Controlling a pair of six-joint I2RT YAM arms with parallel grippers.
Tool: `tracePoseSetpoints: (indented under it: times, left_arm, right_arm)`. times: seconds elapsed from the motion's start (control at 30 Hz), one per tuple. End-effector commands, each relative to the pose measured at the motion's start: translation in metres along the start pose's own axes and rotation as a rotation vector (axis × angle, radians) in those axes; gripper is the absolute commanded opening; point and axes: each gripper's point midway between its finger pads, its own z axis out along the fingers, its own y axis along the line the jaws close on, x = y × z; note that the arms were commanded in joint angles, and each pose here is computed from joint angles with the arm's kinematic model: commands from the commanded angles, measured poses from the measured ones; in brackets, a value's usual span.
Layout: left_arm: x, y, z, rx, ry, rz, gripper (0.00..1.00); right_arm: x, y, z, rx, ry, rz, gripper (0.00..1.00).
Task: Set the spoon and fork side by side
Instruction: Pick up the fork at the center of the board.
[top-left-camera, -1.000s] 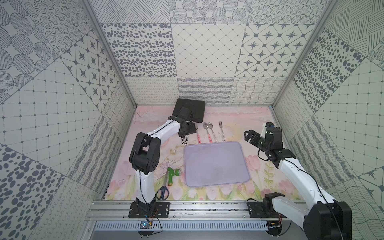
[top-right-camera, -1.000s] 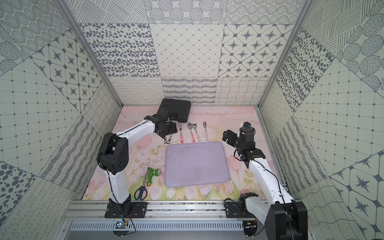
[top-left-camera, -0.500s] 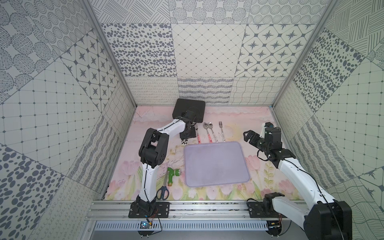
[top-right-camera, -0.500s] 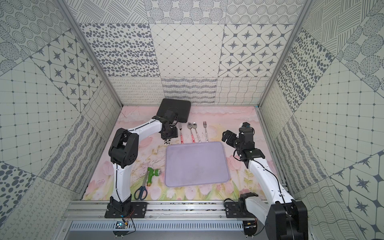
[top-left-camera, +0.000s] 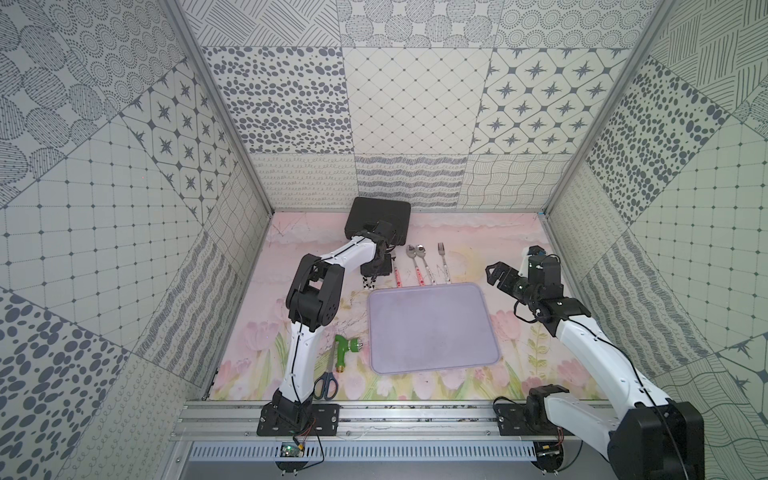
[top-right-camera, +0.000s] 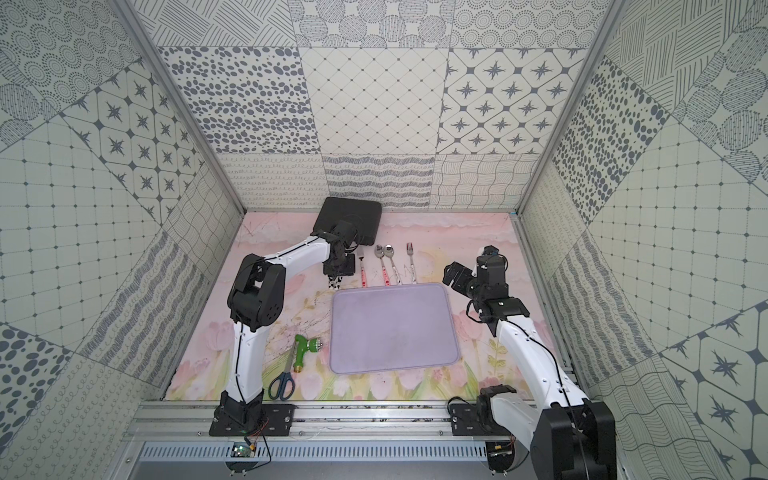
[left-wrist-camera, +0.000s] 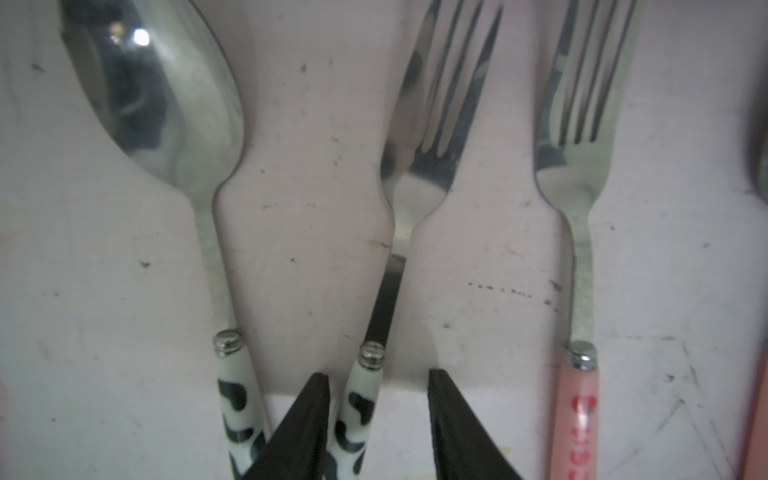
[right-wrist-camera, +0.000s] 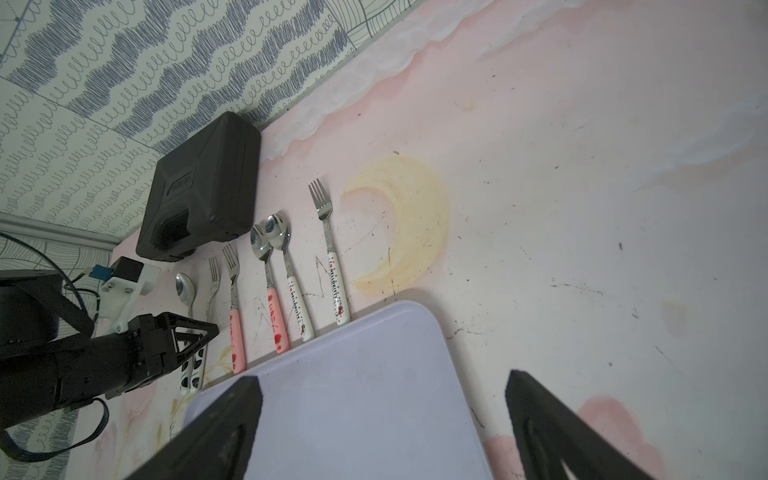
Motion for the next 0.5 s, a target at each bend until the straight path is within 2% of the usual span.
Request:
tracePoseSetpoints:
  times: [0.0, 0.23, 0.47]
  left_arm:
    - [0.020, 0.008, 0.012, -0.051, 0.081, 0.045, 0.35]
    - [0.018, 0.006, 0.012, -0.046, 0.086, 0.053, 0.18]
    - [0.011, -0.001, -0.001, -0.034, 0.054, 0.070, 0.03]
  right_arm:
    - [-0.002, 0.003, 0.001, -0.007, -0.011, -0.008, 0.97]
    - [-0.002, 0.002, 0.000, -0.005, -0.009, -0.006, 0.97]
    - [-0.002, 0.002, 0.000, -0.003, -0.010, -0.004, 0.97]
